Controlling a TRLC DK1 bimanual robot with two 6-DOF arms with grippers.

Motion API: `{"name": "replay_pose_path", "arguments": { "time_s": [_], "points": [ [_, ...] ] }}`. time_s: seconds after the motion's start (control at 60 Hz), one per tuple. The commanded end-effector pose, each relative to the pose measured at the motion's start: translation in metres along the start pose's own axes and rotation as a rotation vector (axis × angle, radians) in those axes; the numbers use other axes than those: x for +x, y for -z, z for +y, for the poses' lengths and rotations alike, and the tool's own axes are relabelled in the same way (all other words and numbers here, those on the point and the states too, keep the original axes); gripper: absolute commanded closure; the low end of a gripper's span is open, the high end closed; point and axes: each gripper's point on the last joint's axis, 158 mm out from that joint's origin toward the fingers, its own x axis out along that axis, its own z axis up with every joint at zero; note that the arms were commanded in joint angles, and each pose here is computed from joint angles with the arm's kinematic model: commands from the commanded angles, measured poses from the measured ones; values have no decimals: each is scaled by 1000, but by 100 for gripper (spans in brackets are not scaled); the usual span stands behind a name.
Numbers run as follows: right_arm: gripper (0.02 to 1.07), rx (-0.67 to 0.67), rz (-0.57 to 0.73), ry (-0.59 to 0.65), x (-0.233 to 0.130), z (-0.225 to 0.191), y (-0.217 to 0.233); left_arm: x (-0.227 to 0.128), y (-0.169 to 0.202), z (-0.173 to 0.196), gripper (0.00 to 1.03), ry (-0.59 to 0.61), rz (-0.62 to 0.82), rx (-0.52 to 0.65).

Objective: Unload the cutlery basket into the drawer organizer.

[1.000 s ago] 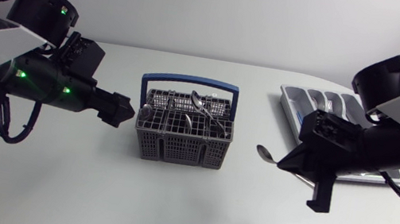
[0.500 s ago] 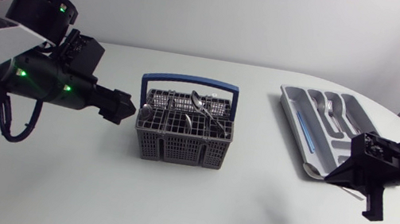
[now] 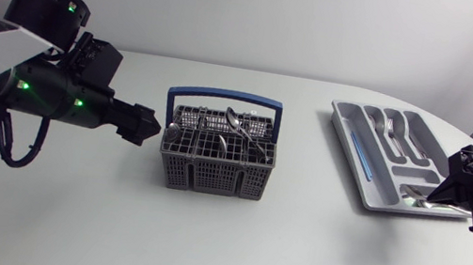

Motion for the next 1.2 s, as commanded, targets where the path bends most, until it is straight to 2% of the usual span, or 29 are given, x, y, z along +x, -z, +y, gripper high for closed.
{"name": "replay_pose_path", "arguments": {
  "time_s": [0.0, 0.283, 0.433, 0.55, 0.567, 0.583, 0.617, 0.717, 0.767, 0.85, 0.967, 1.183],
  "points": [
    [101, -62, 23, -9, 7, -8, 15, -1, 2, 3, 12, -8, -10, -22],
    [101, -168, 148, 3, 32, -29, 54, -1, -3, -1, 12, 0, -26, -19],
    [96, -182, 192, 21, 51, -42, 67, -3, -2, -2, 12, 1, -27, -19],
    [84, -185, 210, 65, 59, -53, 72, -4, -3, -1, 12, 0, -31, -19],
    [79, -186, 212, 67, 59, -53, 73, -5, -3, -1, 12, -1, -32, -20],
    [69, -184, 216, 74, 59, -53, 73, -5, -3, -1, 12, -2, -34, -20],
    [58, -185, 226, 93, 57, -56, 74, -5, -4, -1, 12, -2, -35, -20],
    [30, -168, 232, 130, 48, -60, 71, -6, -4, -1, 12, -2, -38, -17],
    [23, -148, 221, 143, 41, -62, 67, -6, -3, 0, 12, -3, -36, -18],
    [15, -102, 182, 156, 29, -61, 55, -7, -3, 1, 12, -5, -39, -18],
    [10, -5, 134, 141, 21, -56, 35, -8, -2, 3, 12, -9, -40, -21],
    [7, 181, -1, 147, -3, -44, -26, -10, -8, 2, 12, 0, -52, -21]
  ]
}}
